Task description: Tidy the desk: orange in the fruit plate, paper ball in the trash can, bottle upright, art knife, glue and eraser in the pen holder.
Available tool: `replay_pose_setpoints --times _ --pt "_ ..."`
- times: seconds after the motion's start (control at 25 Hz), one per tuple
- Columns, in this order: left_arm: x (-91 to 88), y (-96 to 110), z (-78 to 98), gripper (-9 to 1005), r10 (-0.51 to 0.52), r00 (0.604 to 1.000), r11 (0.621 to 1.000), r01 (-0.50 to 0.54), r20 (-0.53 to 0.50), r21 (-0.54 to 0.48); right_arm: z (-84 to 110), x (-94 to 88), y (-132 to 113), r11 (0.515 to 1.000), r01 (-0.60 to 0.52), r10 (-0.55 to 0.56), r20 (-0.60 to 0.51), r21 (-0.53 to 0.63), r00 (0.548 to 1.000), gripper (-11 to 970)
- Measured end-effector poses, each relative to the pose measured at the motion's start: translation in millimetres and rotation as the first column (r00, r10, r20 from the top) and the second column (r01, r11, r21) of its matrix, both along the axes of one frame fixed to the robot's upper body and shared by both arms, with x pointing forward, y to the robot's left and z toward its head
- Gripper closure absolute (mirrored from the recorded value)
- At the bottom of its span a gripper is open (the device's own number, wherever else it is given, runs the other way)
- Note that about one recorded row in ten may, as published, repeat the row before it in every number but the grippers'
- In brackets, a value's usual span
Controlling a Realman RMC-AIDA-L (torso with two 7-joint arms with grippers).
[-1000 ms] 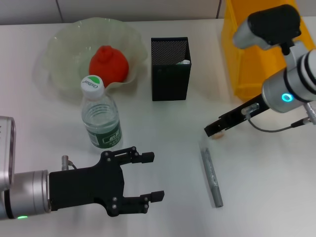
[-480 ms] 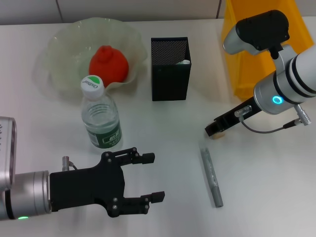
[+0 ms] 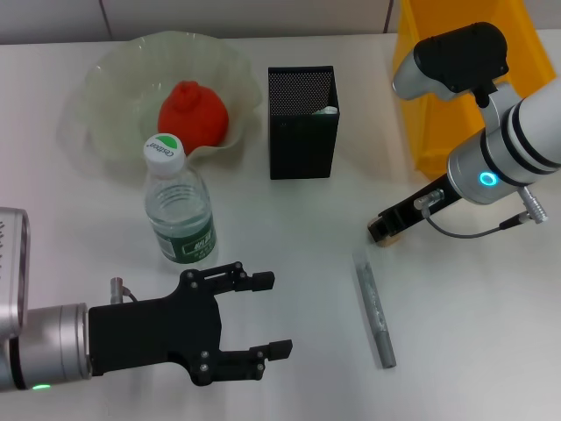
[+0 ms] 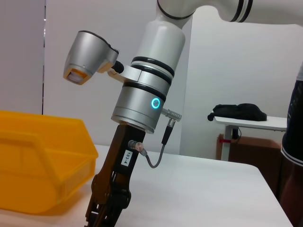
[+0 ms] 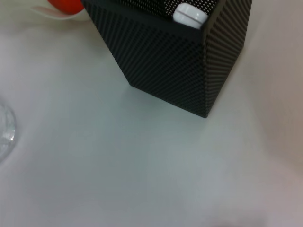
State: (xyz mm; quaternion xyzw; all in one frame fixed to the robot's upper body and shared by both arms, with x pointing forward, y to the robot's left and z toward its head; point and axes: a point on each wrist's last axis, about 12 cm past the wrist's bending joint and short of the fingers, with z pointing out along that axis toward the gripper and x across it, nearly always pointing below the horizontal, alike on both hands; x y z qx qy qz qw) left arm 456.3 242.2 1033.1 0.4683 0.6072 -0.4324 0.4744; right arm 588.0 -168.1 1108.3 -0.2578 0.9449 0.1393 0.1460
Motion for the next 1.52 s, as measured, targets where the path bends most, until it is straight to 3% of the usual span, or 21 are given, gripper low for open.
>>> replay_pose_setpoints --times 0.04,0.2,0.48,0.6,0.76,1.04,1.24,1.52 --pt "-0.1 0.0 0.0 211 0.0 1.0 1.0 0.0 0.0 0.0 1.0 0.1 0.4 1.0 -0.002 0.002 0.004 0.001 1.0 703" --pt "-0.5 0.7 0.1 211 0.0 1.0 1.0 0.0 -0.001 -0.001 13.9 -2.0 0.9 0.999 -0.006 0.004 0.05 0.038 0.999 695" --pt "-0.2 1.3 0.4 211 -0.001 1.0 1.0 0.001 0.0 0.0 84.0 -8.2 -5.7 0.944 -0.079 -0.017 0.285 0.319 0.958 681" --pt "-0.1 1.2 0.5 211 -0.002 1.0 1.0 0.002 0.001 0.0 103.1 0.8 -8.2 0.919 -0.105 -0.048 0.373 0.38 0.926 675" --pt "0.0 1.2 0.5 211 -0.002 1.0 1.0 0.002 0.001 0.0 105.0 21.4 0.8 0.914 -0.106 -0.075 0.421 0.391 0.904 668" --pt "0.0 1.3 0.3 211 -0.001 1.0 1.0 0.001 0.001 0.002 79.9 59.6 21.6 0.925 -0.091 -0.048 0.352 0.369 0.935 654" --pt "-1.5 2.2 -0.5 211 0.003 1.0 1.0 -0.003 -0.003 0.001 76.2 61.8 25.3 0.927 -0.094 -0.035 0.334 0.362 0.942 644" --pt "-1.5 3.0 -0.1 211 0.001 1.0 1.0 -0.001 -0.003 0.001 90.9 43.9 15.3 0.94 -0.118 0.011 0.318 0.32 0.948 379"
